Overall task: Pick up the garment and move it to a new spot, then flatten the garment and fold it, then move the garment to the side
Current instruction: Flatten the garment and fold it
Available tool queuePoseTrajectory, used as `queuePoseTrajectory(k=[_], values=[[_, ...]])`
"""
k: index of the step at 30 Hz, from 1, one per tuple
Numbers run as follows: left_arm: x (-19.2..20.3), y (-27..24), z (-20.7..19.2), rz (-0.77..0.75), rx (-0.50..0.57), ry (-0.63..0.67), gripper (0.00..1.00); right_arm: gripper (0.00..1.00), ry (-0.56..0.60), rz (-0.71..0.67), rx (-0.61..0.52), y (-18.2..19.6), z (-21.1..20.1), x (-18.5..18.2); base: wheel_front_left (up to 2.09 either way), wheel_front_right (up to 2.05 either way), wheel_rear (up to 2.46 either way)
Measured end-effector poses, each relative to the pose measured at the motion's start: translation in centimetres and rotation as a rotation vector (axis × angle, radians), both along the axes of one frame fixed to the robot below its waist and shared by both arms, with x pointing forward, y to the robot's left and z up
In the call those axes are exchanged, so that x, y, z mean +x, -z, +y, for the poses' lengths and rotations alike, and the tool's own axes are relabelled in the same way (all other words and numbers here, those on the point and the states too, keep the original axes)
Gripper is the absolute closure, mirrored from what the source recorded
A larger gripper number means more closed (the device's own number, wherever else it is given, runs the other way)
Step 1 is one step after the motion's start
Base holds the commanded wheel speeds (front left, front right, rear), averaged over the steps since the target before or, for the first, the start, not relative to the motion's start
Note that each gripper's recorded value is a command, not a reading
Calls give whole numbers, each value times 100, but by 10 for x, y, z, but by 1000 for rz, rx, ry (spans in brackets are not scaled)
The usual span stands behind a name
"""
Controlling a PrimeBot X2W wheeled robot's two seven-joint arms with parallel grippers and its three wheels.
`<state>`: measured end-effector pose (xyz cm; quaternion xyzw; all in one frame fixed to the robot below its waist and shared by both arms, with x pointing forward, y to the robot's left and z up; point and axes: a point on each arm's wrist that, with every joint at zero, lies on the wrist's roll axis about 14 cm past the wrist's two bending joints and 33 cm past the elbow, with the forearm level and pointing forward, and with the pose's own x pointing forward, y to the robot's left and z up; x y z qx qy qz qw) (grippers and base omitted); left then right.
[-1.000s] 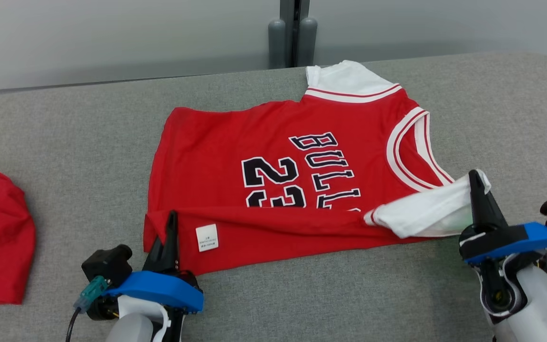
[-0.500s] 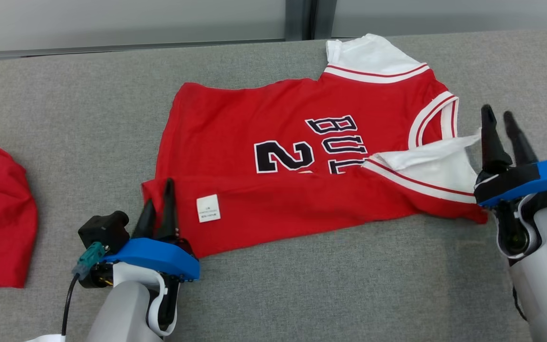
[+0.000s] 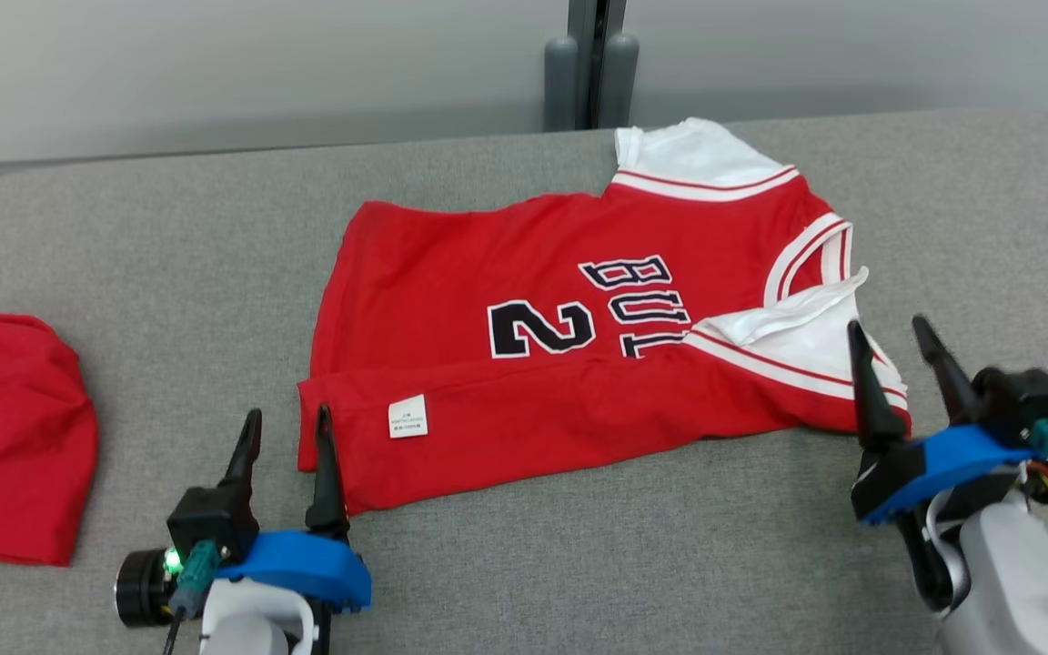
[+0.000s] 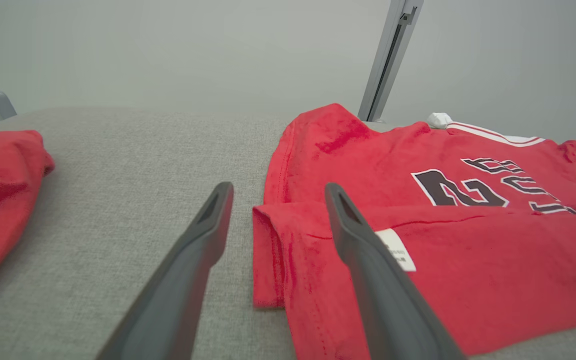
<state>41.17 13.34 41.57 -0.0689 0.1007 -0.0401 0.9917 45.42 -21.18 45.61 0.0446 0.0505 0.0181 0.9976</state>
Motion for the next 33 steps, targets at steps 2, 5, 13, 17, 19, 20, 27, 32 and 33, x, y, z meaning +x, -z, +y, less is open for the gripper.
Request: queuePoseTrajectory(k=[2,5,13,17,19,20,27,32,33], values=[[-9,1,0,6,3,1,0,0,-6,9,-16,3,3,-11,0,0,0],[-24,4,0,23,2,-2,0,0,-1,24,-13,7,7,-29,0,0,0],[-62,13,-8,67,-13,20,0,0,3,60,-16,17,11,-67,0,0,0],[-67,14,-12,74,-27,33,0,0,2,62,-17,18,12,-74,0,0,0],[-70,17,-13,83,-31,36,0,0,2,64,-17,18,12,-74,0,0,0],[-70,18,-13,87,-34,35,0,0,2,66,-17,19,12,-74,0,0,0],[-48,21,-22,95,-68,55,0,0,5,89,-17,28,8,-63,0,0,0],[-23,35,-19,131,-49,22,0,0,3,112,-27,37,3,-48,0,0,0],[-19,38,-17,138,-38,9,0,0,1,114,-26,39,3,-45,0,0,0]])
